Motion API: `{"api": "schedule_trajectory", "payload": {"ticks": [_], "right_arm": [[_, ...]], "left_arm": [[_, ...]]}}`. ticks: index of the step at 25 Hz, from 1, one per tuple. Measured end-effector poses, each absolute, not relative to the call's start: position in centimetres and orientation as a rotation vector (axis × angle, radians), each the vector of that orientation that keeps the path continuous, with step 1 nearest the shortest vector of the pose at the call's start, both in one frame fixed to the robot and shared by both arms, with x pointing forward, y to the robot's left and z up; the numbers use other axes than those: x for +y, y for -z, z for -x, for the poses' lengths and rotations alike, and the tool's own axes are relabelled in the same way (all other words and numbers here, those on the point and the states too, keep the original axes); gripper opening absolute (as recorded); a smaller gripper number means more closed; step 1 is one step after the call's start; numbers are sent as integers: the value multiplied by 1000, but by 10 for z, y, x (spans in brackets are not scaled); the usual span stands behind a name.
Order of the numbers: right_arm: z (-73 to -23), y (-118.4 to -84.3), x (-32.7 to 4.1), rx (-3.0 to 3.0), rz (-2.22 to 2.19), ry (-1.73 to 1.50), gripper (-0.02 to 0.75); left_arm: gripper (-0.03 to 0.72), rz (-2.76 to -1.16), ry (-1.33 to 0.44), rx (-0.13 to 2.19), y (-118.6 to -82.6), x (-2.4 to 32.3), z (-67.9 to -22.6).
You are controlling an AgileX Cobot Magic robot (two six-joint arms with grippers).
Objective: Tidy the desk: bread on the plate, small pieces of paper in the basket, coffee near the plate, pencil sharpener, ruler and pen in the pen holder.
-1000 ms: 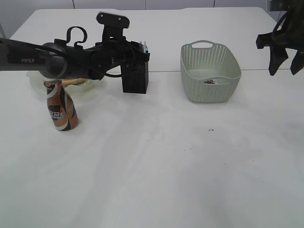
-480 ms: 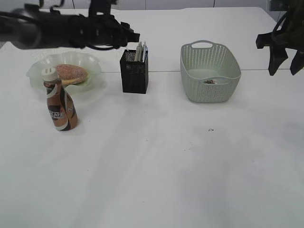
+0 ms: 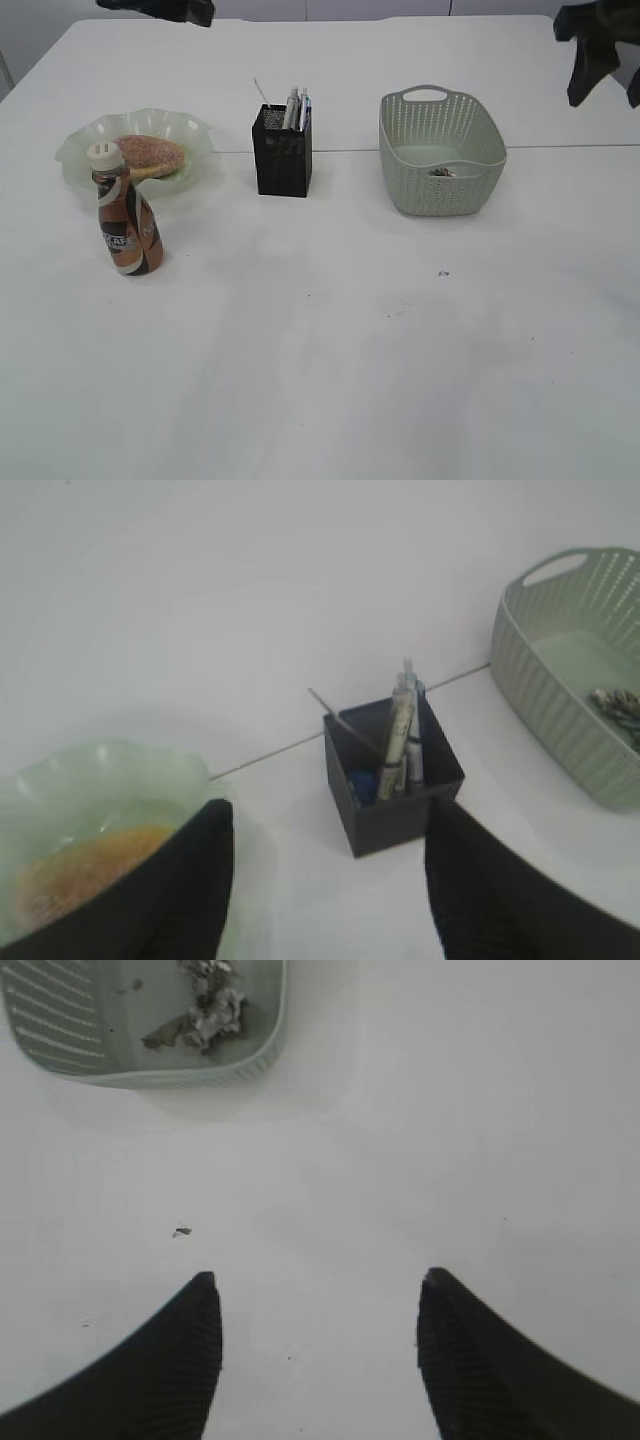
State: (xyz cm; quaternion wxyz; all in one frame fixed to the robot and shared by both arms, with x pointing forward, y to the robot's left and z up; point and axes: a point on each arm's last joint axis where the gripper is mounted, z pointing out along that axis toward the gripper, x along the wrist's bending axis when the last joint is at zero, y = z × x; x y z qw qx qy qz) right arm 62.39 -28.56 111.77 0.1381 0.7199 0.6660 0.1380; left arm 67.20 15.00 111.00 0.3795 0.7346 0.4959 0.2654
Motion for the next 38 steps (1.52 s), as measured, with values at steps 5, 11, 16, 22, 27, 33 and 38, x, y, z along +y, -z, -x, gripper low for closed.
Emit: {"api": "schedule_trajectory", "payload": {"ticks": [5,11,16,22,27,33,38], "right_arm": [[-594,-1162,-272,1910,-2020,-582,488],[-546,-1216,-264,1941,-1862,-824,490],[-497,-1256,-267,1912,-1686,-917,490],[-415,-1295,-273,1795,-1542,-1044,490],[-336,-1280,-278,1754,-1492,-1086,490],[-269,-1230,-283,1759,-1459,-1081,490],[-234,-1185,-286,1784,-1390,-1045,490]], "left_arm": [[473,-1958,-687,1313,-1159,177,-629],[474,-1928,-716,1310,-1223,201,-564],[474,-1974,-660,1367,-1251,218,-509],[474,-1878,-709,1332,-1288,240,-438],[473,-1781,-748,1300,-1292,263,-364],[473,-1785,-748,1300,-1240,284,-294],[474,-1765,-751,1211,-1189,295,-245]]}}
